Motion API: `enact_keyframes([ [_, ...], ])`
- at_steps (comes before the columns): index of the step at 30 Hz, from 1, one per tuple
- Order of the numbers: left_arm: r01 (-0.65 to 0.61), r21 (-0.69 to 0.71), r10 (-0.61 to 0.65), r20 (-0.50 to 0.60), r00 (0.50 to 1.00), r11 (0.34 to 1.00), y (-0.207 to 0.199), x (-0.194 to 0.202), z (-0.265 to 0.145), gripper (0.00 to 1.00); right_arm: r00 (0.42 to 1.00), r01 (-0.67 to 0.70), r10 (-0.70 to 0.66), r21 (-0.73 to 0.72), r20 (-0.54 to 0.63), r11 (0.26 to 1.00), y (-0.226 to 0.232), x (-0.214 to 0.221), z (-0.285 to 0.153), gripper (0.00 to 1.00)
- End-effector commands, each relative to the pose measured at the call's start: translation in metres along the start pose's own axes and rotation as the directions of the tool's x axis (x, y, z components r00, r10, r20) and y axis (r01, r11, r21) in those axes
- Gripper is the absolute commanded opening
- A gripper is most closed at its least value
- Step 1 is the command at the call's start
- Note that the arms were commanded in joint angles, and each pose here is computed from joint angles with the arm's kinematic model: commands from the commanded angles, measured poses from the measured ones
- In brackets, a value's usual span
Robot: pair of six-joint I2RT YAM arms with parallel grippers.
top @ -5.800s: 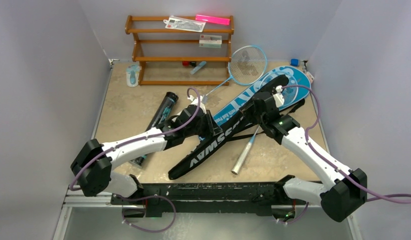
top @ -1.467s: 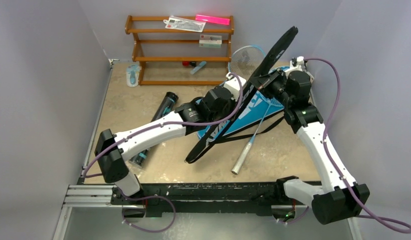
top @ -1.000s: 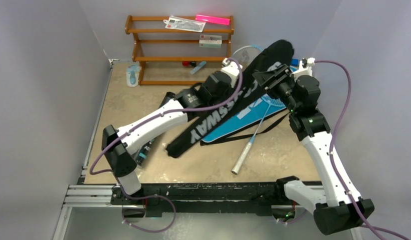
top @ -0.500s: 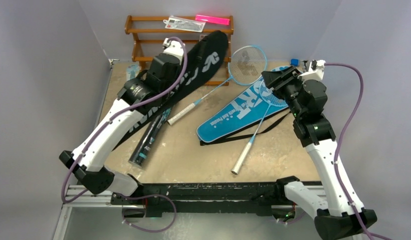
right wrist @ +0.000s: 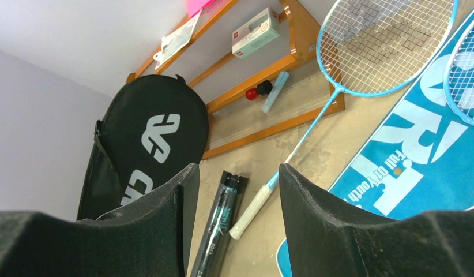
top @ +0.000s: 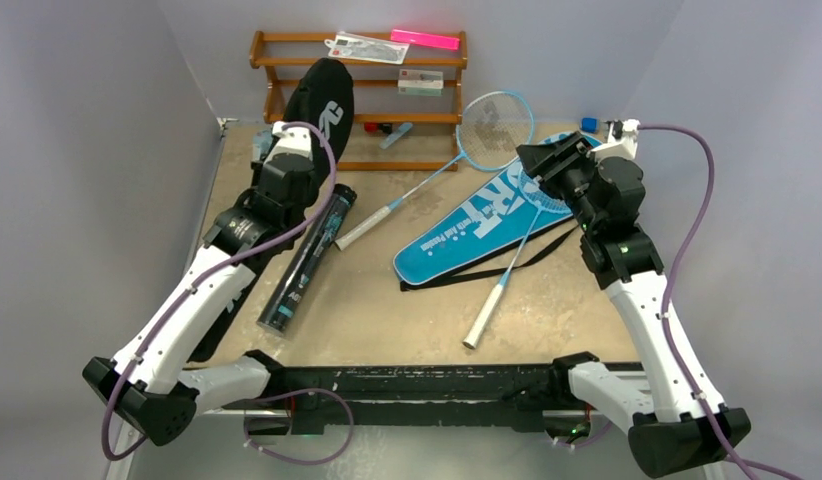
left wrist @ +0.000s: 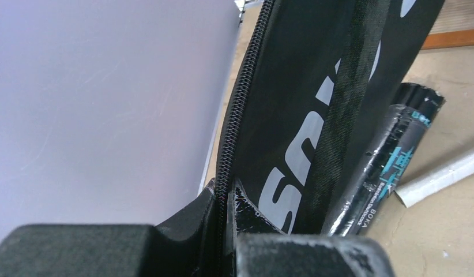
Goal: Pack up the badminton gear
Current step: Place the racket bag at the center of the board.
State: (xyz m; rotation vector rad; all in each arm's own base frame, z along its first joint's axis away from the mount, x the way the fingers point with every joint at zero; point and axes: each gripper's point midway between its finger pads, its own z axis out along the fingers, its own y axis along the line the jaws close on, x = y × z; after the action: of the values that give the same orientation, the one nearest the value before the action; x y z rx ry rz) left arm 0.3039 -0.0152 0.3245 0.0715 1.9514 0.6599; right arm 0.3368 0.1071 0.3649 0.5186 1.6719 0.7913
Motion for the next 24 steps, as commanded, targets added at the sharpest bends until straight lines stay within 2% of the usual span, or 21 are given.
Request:
enact_keyframes([
  [1,0.003,-0.105,-0.001,0.018,1.000,0.995,0.017,0.005,0.003,0.00,1.000,0.001,0.000,-0.044,0.026,0.999,0.010,-0.006,-0.001,0.55],
  [4,-0.086,-0.072,0.086,-0.005,0.996,0.994,0.003,0.029,0.010,0.00,1.000,0.004,-0.003,-0.031,0.014,1.000,0.003,0.000,0.000,0.55],
  [8,-0.226,-0.094,0.224,-0.031,0.974,0.970,0.000,0.055,0.018,0.00,0.999,-0.010,0.009,-0.015,-0.042,1.000,-0.009,0.019,0.004,0.55],
  [16,-0.412,-0.206,0.416,-0.022,0.909,0.888,0.020,0.081,0.024,0.00,0.998,-0.030,0.030,0.006,-0.062,1.000,-0.021,0.031,0.010,0.55],
  [20,-0.450,-0.216,0.446,-0.070,0.892,0.866,0.020,0.091,0.032,0.00,0.996,-0.035,0.035,0.004,-0.082,0.999,-0.022,0.036,0.013,0.55],
  [24,-0.433,-0.173,0.421,-0.106,0.901,0.884,0.009,0.098,0.037,0.00,0.993,-0.035,0.035,0.003,-0.116,0.999,-0.022,0.042,0.015,0.55],
])
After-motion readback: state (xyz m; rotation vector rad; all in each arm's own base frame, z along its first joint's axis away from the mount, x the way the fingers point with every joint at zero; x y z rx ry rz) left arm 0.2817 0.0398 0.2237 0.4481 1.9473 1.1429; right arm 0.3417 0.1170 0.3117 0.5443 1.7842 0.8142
